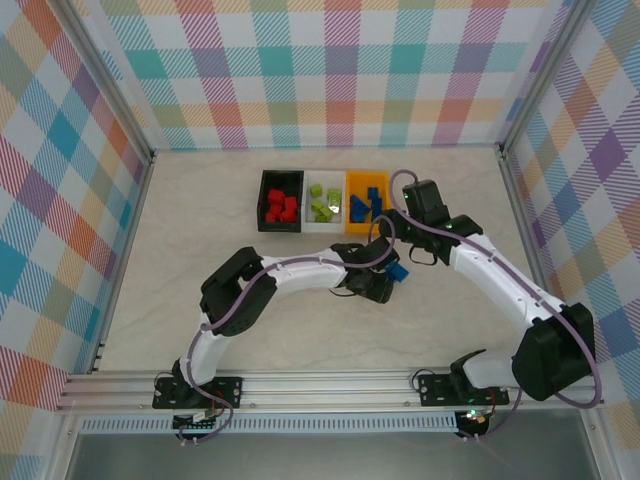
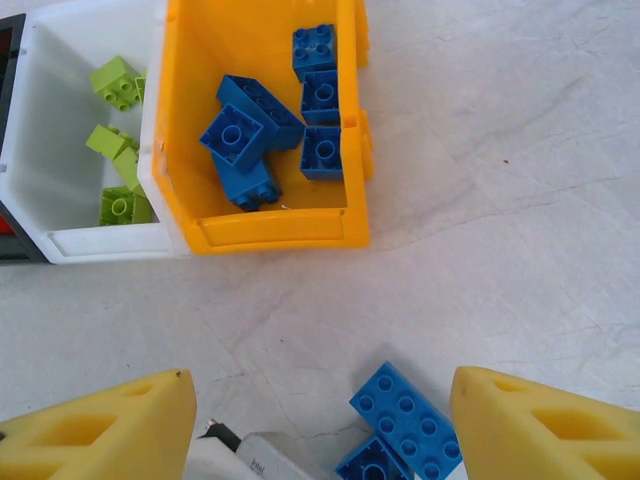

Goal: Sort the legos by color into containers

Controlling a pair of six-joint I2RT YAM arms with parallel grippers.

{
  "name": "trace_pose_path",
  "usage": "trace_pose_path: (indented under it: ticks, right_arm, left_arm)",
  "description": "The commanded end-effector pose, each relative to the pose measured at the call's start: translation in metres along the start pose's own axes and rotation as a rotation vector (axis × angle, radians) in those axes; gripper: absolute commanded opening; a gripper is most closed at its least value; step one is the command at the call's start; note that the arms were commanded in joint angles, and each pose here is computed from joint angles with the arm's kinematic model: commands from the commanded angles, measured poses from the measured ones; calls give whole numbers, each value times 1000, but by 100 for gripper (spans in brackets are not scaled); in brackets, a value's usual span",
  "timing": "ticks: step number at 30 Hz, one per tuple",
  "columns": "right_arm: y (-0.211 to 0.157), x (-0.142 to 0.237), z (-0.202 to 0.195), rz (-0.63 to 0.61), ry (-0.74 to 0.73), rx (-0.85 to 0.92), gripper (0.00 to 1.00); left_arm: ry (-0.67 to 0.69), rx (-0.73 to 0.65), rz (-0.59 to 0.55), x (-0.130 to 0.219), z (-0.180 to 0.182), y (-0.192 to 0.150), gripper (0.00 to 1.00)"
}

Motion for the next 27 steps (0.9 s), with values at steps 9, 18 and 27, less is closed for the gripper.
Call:
trace_pose_path:
  ticks: [9, 18, 27]
  right_arm:
    - [-3, 7, -2, -18, 42, -21, 69]
    - [-2, 9, -2, -24, 46, -24, 69]
    - [-2, 11, -3, -27, 47, -32, 69]
  left_arm:
    - [63, -72, 9, -8, -1, 11, 58]
    - [86, -104, 10, -11, 1, 13, 37]
    - [151, -42, -81, 33, 19, 16, 32]
Point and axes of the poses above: each hand's point on the last joint's axis, 136 mm out from that joint toward the fingers, its own x axis back along the fingers, its own z axis along the line the jaws close on, y = z × x, the point moved 5 cm from there along x, back along the fingers, and after that the axes turned 14 degrees about -x, right-handed, at the moved point
